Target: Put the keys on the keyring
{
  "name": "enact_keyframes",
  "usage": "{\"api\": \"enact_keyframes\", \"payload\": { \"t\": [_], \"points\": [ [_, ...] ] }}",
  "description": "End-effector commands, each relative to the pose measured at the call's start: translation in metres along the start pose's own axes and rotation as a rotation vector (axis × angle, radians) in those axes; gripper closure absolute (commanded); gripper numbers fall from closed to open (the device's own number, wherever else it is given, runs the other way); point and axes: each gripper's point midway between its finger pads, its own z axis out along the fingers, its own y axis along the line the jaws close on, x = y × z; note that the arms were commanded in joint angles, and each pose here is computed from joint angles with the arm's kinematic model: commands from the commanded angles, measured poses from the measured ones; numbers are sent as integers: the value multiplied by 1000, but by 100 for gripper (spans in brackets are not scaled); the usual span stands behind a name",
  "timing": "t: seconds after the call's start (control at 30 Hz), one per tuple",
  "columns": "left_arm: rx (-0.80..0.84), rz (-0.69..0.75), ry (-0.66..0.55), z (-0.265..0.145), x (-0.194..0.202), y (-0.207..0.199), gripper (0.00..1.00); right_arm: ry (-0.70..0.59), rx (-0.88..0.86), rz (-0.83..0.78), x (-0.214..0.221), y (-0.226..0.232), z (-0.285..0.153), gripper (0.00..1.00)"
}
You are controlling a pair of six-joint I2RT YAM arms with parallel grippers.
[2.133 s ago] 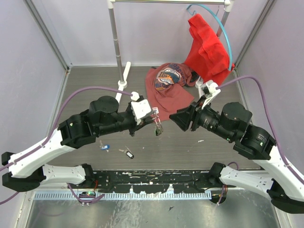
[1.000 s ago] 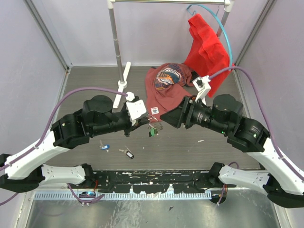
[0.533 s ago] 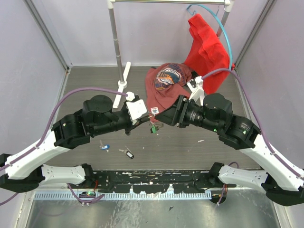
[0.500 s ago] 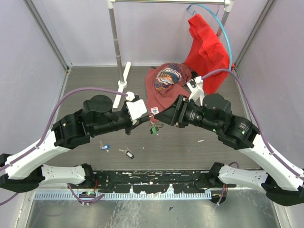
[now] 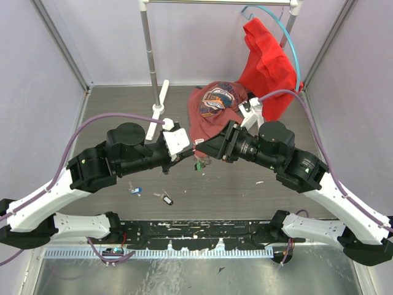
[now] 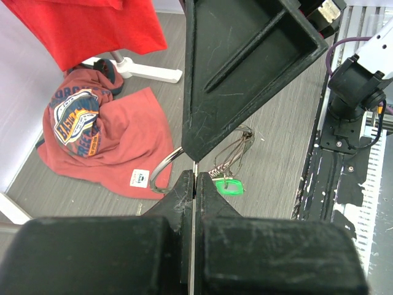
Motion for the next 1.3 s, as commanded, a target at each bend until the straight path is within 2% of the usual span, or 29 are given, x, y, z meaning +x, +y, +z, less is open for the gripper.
{"api": "enact_keyframes", "payload": {
  "t": [0.0,0.1,0.27,0.33,0.43,0.5,0.6,0.73,0.87,1.0,1.07,1.27],
  "points": [
    [-2,7,-56,1,-13,2,100,-29,-107,-15,-9,25,1,58],
    [4,7,-51,0,-13,1,100,-80,-131,-128,-21,33,-9,55],
    [31,0,-38,-5,-11,-4,100,-214,-144,-549,-48,40,-38,41],
    [43,-5,-36,-7,-10,-6,100,-271,-132,-668,-56,35,-49,40],
    [56,-17,-40,-10,-11,-9,100,-289,-129,-742,-55,29,-55,41],
    [53,-19,-39,-11,-10,-9,100,-297,-117,-692,-58,30,-57,45],
    [29,-14,-34,-11,-8,-5,100,-269,-13,-505,-65,24,-53,52],
    [-22,-3,-54,-11,-11,5,100,-145,95,-312,-51,13,-39,46],
    [-70,9,-77,-8,-14,13,100,-93,21,-196,-37,24,-28,40],
    [-100,8,-99,-6,-20,19,100,-71,-17,-135,-30,29,-18,40],
    [-117,8,-90,-4,-18,22,100,-85,-24,-118,-32,30,-17,40],
    [-188,-9,-17,2,-4,33,100,-234,-12,-70,-54,26,-30,46]
  ]
}}
